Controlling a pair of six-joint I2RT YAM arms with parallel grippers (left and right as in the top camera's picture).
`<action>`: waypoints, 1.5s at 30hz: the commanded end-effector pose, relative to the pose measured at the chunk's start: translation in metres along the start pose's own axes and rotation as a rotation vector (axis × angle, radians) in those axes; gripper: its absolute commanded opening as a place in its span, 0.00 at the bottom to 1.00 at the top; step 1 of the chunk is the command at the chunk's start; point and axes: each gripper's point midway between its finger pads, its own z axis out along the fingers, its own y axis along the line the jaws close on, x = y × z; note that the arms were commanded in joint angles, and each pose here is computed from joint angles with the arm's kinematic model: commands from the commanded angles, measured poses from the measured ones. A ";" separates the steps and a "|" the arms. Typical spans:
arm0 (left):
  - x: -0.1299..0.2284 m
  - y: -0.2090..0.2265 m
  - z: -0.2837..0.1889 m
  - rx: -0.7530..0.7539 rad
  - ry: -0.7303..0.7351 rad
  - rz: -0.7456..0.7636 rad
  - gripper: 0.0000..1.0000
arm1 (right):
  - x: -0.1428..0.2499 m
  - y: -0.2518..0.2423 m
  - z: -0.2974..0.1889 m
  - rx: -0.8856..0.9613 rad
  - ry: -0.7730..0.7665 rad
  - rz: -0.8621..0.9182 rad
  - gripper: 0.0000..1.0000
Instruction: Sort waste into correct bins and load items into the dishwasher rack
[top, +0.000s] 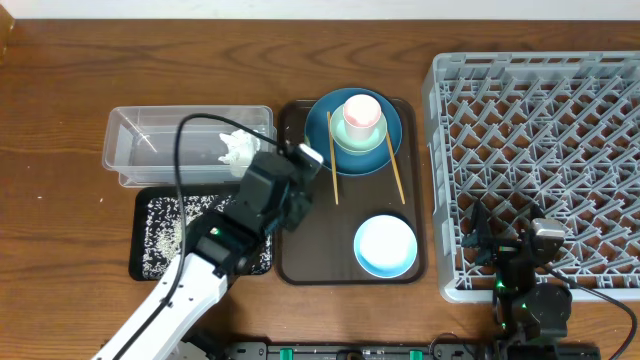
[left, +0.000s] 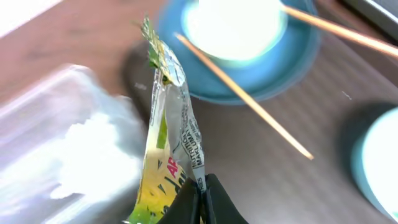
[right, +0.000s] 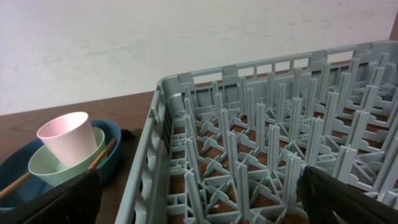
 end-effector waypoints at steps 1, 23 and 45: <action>0.002 0.043 -0.001 -0.190 -0.002 -0.094 0.06 | 0.000 -0.002 0.000 0.007 -0.002 -0.004 0.99; 0.031 0.132 0.027 -0.353 0.039 -0.382 0.61 | 0.000 -0.002 0.000 0.007 -0.002 -0.004 0.99; -0.044 0.053 -0.043 0.177 -0.248 -0.796 0.86 | 0.000 -0.002 0.000 0.007 -0.002 -0.004 0.99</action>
